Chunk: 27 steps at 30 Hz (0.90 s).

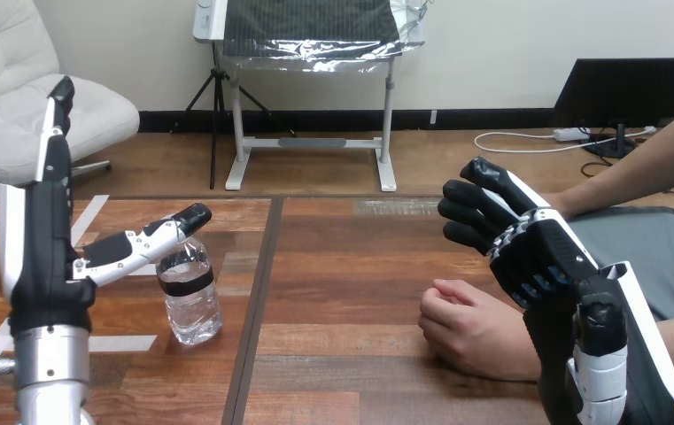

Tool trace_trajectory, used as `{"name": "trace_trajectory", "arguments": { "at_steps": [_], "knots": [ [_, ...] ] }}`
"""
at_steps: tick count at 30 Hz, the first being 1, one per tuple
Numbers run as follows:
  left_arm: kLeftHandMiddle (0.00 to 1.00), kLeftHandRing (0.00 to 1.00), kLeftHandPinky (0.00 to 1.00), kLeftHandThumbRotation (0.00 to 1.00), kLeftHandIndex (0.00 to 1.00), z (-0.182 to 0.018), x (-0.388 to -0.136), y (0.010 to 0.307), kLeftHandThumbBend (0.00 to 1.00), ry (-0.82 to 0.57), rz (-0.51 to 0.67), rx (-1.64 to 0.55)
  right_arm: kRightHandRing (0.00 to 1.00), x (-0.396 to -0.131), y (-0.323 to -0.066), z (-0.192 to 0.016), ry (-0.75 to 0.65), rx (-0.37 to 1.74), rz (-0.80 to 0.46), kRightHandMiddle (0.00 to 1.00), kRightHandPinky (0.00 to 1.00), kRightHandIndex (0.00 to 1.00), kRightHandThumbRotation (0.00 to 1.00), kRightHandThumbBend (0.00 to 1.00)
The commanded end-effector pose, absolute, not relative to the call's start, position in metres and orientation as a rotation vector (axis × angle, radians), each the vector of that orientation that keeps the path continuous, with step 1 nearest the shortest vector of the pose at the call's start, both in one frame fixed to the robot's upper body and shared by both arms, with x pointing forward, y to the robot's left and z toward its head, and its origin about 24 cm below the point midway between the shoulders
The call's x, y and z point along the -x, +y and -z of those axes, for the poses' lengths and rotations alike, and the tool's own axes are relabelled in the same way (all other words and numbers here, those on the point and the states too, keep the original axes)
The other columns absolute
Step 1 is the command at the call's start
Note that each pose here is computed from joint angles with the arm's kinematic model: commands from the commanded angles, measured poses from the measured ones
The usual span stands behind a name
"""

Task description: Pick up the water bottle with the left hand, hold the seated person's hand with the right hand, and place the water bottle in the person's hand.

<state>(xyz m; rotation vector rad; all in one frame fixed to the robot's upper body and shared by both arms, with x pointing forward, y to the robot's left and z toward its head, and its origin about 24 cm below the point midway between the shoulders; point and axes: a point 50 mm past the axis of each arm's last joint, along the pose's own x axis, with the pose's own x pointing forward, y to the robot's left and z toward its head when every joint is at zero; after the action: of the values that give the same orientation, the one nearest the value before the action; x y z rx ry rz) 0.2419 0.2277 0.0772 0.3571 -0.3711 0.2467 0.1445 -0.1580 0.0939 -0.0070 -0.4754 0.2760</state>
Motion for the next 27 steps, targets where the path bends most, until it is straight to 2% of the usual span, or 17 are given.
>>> {"name": "trace_trajectory", "arguments": {
  "at_steps": [1, 14, 27],
  "knots": [
    [0.98, 0.99, 1.0, 0.13, 0.97, -0.091, -0.261, 0.224, 1.0, -0.424, -0.222, -0.377, 0.85, -0.153, -0.159, -0.107, -0.564, 0.022, -0.281, 0.86, 0.84, 0.88, 1.0, 0.74],
    [0.99, 0.98, 0.99, 0.17, 0.97, -0.085, -0.279, 0.225, 1.0, -0.36, -0.213, -0.382, 0.85, -0.154, -0.16, -0.107, -0.558, 0.015, -0.285, 0.86, 0.84, 0.88, 1.0, 0.75],
    [1.0, 1.0, 1.0, 0.15, 1.0, -0.077, -0.296, 0.227, 0.99, -0.296, -0.214, -0.351, 0.85, -0.154, -0.16, -0.107, -0.562, 0.01, -0.286, 0.86, 0.84, 0.87, 1.0, 0.73]
  ]
}}
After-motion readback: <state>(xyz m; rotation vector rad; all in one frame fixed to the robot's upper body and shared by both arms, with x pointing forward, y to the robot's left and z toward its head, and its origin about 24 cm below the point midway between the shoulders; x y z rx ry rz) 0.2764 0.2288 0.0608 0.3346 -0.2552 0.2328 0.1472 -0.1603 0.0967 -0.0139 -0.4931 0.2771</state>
